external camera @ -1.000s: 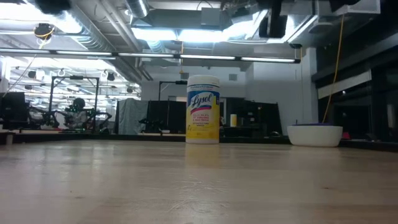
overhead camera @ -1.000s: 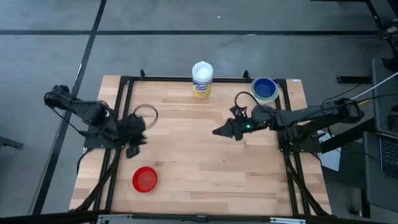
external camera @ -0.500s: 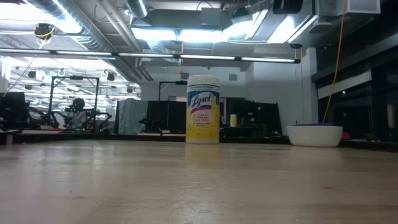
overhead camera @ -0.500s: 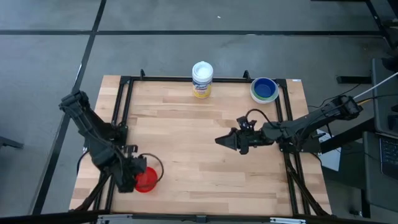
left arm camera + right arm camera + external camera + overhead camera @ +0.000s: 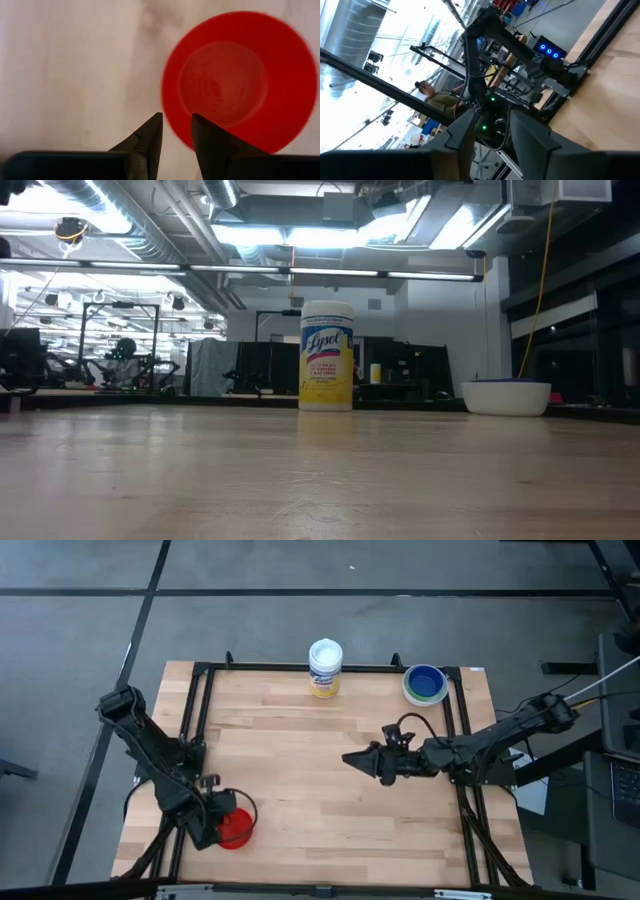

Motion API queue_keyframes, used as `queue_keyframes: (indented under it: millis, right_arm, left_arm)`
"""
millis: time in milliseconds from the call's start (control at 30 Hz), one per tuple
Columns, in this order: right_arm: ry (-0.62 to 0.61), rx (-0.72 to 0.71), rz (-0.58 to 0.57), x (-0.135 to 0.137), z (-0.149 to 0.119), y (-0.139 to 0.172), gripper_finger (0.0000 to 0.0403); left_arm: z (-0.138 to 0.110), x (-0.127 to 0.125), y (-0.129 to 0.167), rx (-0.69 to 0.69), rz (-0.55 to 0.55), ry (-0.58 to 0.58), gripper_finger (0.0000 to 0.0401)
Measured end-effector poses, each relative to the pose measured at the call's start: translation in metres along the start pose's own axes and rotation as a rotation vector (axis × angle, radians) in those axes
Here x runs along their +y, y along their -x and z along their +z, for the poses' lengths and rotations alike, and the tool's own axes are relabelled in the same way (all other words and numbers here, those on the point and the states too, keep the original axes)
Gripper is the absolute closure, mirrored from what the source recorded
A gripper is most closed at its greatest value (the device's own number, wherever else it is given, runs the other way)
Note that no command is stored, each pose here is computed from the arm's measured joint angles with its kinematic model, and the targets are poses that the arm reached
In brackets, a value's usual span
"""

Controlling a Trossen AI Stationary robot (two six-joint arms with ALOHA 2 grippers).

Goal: Nest bowls inside each other
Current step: Stack the red bowl on the dark blue bowl

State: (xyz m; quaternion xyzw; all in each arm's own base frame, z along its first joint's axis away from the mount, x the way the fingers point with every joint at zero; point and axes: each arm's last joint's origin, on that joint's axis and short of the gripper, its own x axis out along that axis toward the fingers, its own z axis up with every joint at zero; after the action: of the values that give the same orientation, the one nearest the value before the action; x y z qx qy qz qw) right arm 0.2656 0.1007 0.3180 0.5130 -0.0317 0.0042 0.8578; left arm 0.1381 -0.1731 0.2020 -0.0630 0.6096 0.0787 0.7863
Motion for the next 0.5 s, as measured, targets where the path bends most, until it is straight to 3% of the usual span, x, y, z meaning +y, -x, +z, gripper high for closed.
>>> queue_keyframes:
  millis: [200, 500]
  right_arm:
    - [0.052, 0.008, 0.013, 0.013, -0.008, -0.019, 0.0286]
    - [0.031, 0.054, -0.018, 0.004, -0.023, -0.036, 0.0264]
  left_arm:
    - [0.002, -0.002, -0.002, -0.056, -0.011, 0.007, 0.0301]
    - [0.003, 0.005, -0.017, -0.078, 0.005, 0.026, 0.0301]
